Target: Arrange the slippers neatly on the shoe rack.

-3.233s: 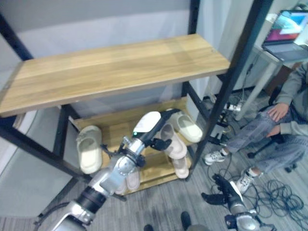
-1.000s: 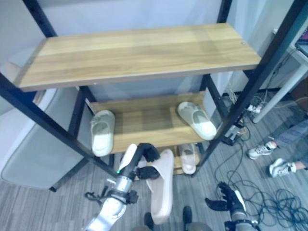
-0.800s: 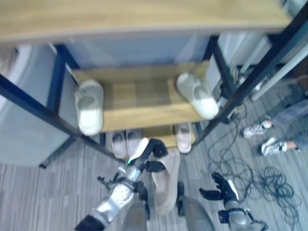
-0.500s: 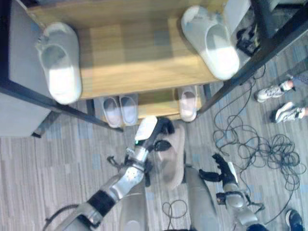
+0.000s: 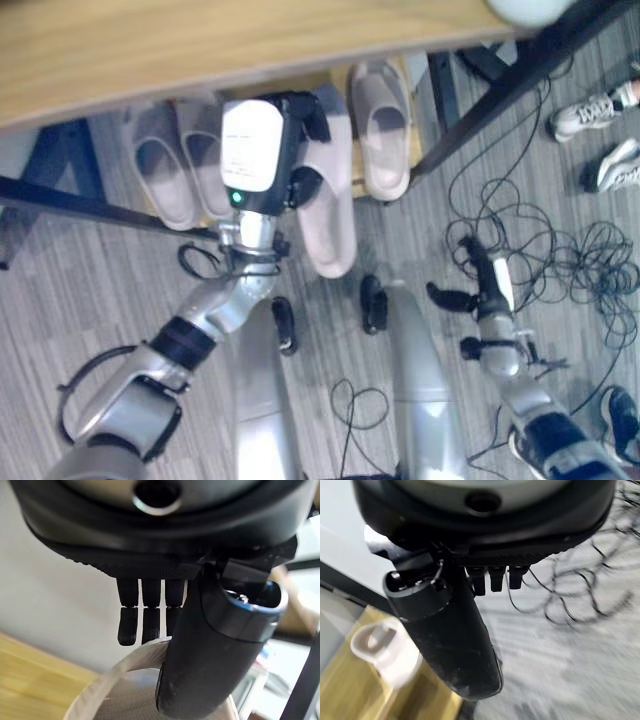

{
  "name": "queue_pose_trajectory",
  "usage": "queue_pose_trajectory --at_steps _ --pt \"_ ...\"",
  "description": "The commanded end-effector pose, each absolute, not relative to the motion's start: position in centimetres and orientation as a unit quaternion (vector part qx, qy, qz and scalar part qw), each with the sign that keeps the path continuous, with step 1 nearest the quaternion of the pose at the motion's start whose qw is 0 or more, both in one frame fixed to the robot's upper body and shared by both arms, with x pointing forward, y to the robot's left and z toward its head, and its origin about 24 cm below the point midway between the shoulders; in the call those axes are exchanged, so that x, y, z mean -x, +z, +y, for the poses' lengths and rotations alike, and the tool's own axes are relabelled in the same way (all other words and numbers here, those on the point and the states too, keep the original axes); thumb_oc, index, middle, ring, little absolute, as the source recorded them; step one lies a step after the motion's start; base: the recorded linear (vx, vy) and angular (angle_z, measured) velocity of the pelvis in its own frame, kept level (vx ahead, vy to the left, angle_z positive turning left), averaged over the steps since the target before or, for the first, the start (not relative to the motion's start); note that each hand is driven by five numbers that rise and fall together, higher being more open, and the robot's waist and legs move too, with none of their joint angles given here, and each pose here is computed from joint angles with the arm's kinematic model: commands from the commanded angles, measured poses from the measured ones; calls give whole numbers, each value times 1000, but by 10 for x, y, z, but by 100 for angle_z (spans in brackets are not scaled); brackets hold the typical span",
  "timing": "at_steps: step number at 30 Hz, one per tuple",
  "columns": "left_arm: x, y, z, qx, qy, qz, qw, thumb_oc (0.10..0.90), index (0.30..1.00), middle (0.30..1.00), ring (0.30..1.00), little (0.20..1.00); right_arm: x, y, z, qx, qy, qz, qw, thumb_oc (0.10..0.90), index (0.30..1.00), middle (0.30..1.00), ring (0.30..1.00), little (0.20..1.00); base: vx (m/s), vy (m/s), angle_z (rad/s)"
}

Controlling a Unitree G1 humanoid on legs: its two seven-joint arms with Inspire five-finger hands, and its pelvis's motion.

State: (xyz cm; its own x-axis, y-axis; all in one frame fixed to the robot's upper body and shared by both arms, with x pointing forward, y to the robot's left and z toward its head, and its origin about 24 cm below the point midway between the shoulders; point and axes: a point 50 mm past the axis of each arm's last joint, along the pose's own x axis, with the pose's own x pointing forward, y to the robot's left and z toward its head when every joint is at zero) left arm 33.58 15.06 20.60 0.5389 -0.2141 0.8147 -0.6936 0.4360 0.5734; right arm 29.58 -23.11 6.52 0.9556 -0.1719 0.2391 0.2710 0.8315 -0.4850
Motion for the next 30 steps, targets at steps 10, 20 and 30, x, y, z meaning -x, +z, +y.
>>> queue_pose_trajectory --at_steps 10,20,30 --pt "-337 344 155 -542 283 -580 538 400 300 300 300 300 -274 142 -255 253 -151 -268 917 800 900 900 900 900 49 95 -3" --pt "-350 392 186 -640 327 -504 479 400 300 300 300 300 -232 120 -282 242 -172 -219 929 800 900 900 900 900 24 70 -10" --pt "-368 403 186 -617 337 -431 565 800 900 900 900 900 -227 131 -292 267 -167 -213 925 800 900 900 900 900 -9 3 -4"
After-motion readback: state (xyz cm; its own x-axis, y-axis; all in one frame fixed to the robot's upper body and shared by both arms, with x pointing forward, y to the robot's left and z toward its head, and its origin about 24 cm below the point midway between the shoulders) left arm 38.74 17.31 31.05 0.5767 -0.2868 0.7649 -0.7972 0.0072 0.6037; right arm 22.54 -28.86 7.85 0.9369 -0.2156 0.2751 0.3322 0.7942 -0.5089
